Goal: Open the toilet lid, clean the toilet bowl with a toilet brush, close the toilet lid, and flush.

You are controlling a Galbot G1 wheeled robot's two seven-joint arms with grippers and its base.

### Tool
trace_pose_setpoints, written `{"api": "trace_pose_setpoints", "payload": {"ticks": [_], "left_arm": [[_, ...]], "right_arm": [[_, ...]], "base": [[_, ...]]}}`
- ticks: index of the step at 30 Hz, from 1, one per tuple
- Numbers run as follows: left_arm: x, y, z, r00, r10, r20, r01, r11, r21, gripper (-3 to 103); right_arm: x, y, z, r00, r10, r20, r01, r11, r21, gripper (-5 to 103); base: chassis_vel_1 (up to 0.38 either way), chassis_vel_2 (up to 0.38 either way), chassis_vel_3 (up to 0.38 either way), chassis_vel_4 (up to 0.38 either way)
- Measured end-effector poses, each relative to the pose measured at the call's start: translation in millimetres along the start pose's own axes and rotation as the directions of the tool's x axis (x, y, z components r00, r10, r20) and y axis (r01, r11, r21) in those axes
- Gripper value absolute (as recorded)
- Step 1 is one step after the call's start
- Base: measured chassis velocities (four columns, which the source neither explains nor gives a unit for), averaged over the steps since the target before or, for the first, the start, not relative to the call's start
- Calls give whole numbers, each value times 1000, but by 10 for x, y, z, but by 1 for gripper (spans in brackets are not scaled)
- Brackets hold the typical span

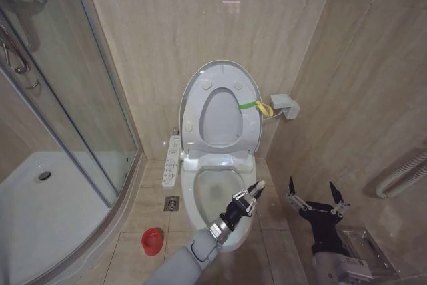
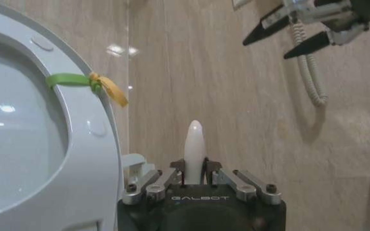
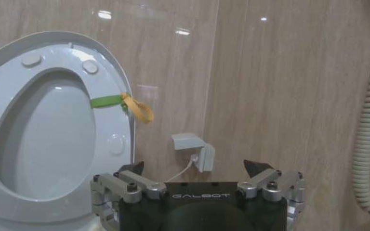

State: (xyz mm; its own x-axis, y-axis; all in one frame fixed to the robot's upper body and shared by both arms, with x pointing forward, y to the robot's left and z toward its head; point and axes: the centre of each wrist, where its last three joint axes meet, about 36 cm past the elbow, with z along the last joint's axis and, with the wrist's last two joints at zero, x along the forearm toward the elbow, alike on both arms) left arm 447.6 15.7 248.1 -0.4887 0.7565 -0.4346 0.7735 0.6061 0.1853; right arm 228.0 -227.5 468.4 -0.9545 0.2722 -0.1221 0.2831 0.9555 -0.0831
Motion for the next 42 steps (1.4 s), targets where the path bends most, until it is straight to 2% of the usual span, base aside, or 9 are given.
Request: {"api": "trace_pose_setpoints", "payload": {"ticks": [5,12,15,19,22,25,31,38,42], "left_arm": [[77,51,63,1000,-16,-20,16,1000,-1,20],[348,153,271,993,-52,-104,52,999,-2,20],[307,202,259,994,-54,-97,54,999,-8,20],[104,235,154,998,-47,-44,47,999,-12,20],[-117,189,17,999,-43,19,42,999,7,20],[-154,142,-10,999,-39,30,39,999,19,20],[28,57,82,999,-38,-12,38,999,32,20],[465,73,285,992,-56,-115,60,998,35,20],[396,181,265,993,-65,-103,68,997,21,20]], "right_arm": [[0,0,0,1000,0,0,0,1000,0,100],[0,0,0,1000,0,0,0,1000,0,100],[0,0,0,1000,0,0,0,1000,0,100],[0,0,0,1000,0,0,0,1000,0,100],[0,0,0,1000,0,0,0,1000,0,100],[0,0,0,1000,0,0,0,1000,0,100],[0,0,0,1000,0,0,0,1000,0,100],[0,0,0,1000,0,0,0,1000,0,100],[0,0,0,1000,0,0,0,1000,0,100]], "base": [[0,0,0,0],[0,0,0,0],[0,0,0,0],[0,0,0,0],[0,0,0,0],[0,0,0,0],[0,0,0,0],[0,0,0,0],[0,0,0,0]]}}
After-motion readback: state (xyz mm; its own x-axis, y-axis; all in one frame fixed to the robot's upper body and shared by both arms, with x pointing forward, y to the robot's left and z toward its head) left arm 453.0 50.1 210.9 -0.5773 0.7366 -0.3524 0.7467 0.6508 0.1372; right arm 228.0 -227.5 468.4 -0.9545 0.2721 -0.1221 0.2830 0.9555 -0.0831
